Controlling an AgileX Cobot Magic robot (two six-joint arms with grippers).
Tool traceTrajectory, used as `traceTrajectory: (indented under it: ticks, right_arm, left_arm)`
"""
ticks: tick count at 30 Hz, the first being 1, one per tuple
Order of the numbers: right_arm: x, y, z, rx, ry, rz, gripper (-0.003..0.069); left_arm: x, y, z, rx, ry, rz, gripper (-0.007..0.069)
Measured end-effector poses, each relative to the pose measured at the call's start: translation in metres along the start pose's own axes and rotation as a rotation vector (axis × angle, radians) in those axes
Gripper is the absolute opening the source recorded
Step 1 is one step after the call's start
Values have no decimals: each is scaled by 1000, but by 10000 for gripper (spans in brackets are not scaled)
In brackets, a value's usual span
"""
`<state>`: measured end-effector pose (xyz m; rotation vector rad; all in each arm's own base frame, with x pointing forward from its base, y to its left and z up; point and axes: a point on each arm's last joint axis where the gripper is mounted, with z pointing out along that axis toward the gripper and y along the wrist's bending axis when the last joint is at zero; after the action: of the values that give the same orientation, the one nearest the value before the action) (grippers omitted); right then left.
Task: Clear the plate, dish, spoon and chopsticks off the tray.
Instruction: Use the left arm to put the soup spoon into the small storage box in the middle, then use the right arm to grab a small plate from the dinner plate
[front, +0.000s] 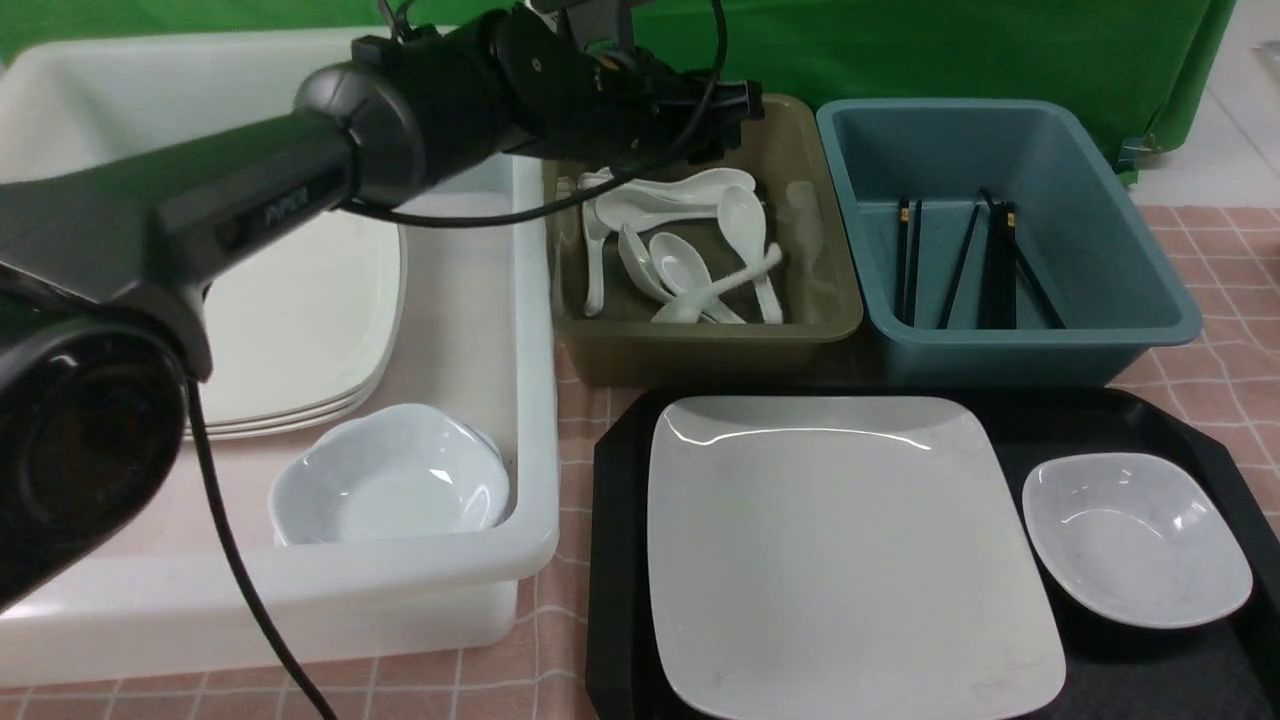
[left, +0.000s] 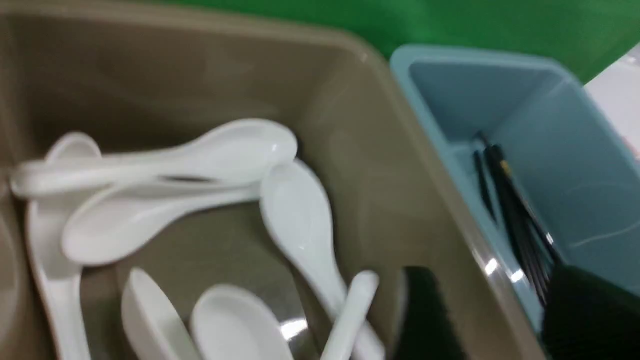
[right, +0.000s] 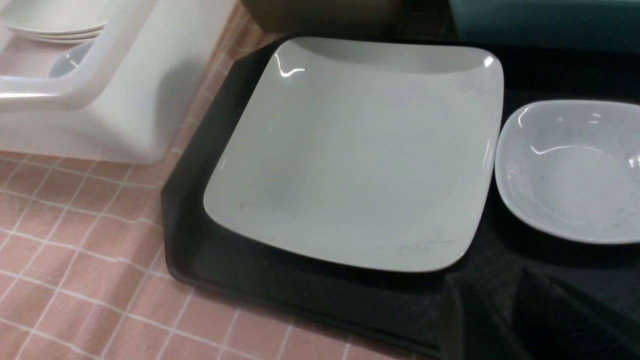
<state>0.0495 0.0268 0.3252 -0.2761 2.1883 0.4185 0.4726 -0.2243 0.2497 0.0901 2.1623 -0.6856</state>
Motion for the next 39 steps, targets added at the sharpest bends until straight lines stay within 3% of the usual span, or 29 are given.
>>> traceTrajectory:
  ticks: [1,2,5,7,14,17,18,21,23,33,39]
  right_arm:
    - [0,0,0,0,-1,0,200]
    - [0,0,0,0,-1,0,201]
    - [0,0,0,0,1,0,205]
    - [1,0,0,2,6,0,207]
    - [2,0,0,4,17,1,214]
    - [0,0,0,0,-1,-3,197]
    - [-1,0,1,-3,-9,-8,167]
    - [-5,1,4,-6,-22,-18,59]
    - [-8,2,7,-7,-26,-16,30]
    - [-19,5,31,3,19,45,30]
    - [-10,3,52,66,251,98,32]
  left_arm:
    - [1,0,0,0,5,-3,392]
    - [2,-1,-1,3,28,-11,457]
    - [-1,-6,-9,15,54,-11,503]
    - [-9,-14,-25,33,70,1,491]
    - [-38,-58,-120,122,187,89,181]
    - [-30,-81,-174,141,365,235,25]
    - [-27,-85,-185,136,409,267,11]
    - [-22,-91,-209,117,445,310,-3]
    - [-20,-92,-228,116,441,312,-3]
    - [31,-76,-287,86,522,273,-3]
    - [77,-58,-306,65,614,179,-1]
